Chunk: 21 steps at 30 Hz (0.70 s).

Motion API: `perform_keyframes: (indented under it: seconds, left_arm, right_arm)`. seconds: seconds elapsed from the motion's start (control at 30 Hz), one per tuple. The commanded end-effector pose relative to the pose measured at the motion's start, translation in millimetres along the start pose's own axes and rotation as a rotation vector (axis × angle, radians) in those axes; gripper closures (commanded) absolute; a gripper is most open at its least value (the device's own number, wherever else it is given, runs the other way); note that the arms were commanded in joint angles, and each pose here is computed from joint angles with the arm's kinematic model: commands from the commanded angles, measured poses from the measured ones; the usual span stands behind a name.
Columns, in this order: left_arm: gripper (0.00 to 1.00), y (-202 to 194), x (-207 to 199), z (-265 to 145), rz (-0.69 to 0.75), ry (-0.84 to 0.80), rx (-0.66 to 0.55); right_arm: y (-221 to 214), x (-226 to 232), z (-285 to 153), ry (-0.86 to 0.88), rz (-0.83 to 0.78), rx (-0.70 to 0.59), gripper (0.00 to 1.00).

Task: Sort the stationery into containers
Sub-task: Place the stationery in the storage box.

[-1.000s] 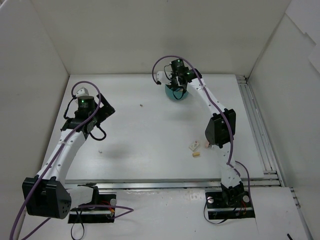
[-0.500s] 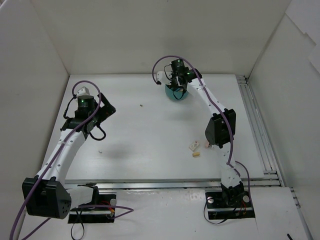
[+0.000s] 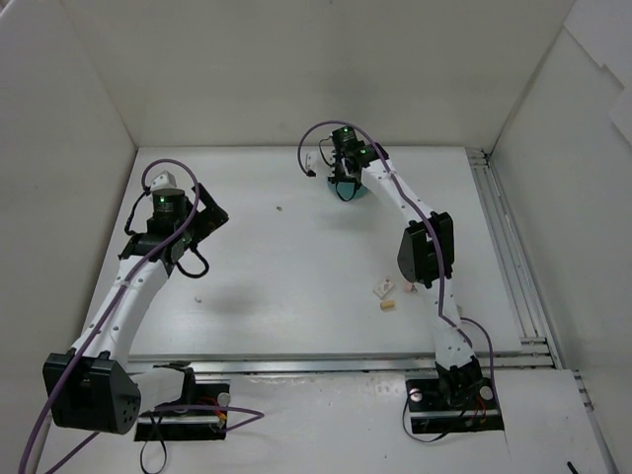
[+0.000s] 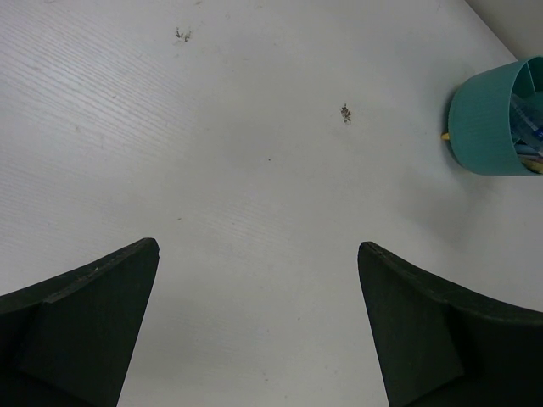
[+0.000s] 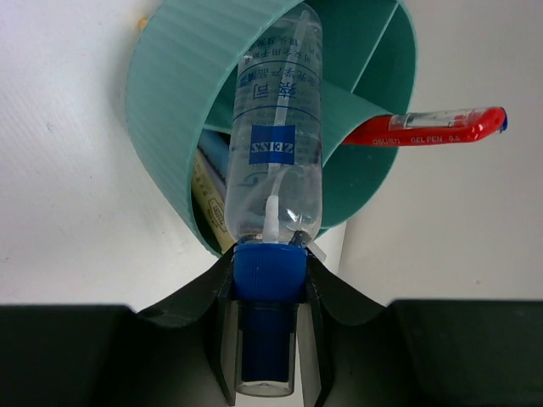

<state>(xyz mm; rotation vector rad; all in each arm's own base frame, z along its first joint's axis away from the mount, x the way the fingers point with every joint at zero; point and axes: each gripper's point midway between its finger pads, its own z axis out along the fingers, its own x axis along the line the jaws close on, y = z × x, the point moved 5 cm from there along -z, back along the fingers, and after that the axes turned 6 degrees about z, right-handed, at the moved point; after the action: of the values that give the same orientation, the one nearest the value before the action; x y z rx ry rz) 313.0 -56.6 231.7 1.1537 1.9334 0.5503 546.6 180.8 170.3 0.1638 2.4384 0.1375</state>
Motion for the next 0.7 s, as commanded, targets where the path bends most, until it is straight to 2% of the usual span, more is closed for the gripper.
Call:
perform_keyframes:
  seconds: [0.0, 0.03, 0.1, 0.13, 0.23, 0.53, 0.6, 0.63, 0.67]
  left_arm:
    - [0.0, 24, -9, -12, 0.016, -0.031, -0.085]
    - [0.0, 24, -9, -11, 0.014, -0.031, -0.085]
    - [0.0, 23, -9, -10, 0.016, -0.029, -0.081]
    - [0.0, 23, -9, -9, 0.016, -0.029, -0.081]
    - [0.0, 22, -8, -8, 0.015, -0.027, -0.079]
    - [0.0, 21, -10, -8, 0.013, -0.044, -0.074]
    - [0.0, 22, -11, -10, 0.013, -0.05, -0.078]
    - [0.0, 22, -11, -10, 0.013, -0.052, -0.078]
    - [0.0, 23, -12, -11, 0.011, -0.058, -0.081]
  right_arm:
    - [6, -28, -23, -0.11, 0.003, -0.007, 1.0]
    - [5, -29, -23, -0.115, 0.008, -0.005, 1.0]
    - [6, -33, -24, -0.141, 0.023, -0.009, 0.83]
    - [9, -34, -24, -0.154, 0.026, -0.009, 0.7]
    - [14, -41, -26, -0.2, 0.049, -0.03, 0.52]
    - [33, -72, -61, -0.359, 0.145, -0.123, 0.36]
    - [37, -77, -69, -0.39, 0.182, -0.153, 0.28]
    - [40, -82, -83, -0.415, 0.221, -0.185, 0.16]
    - [41, -85, -86, -0.439, 0.25, -0.209, 0.1]
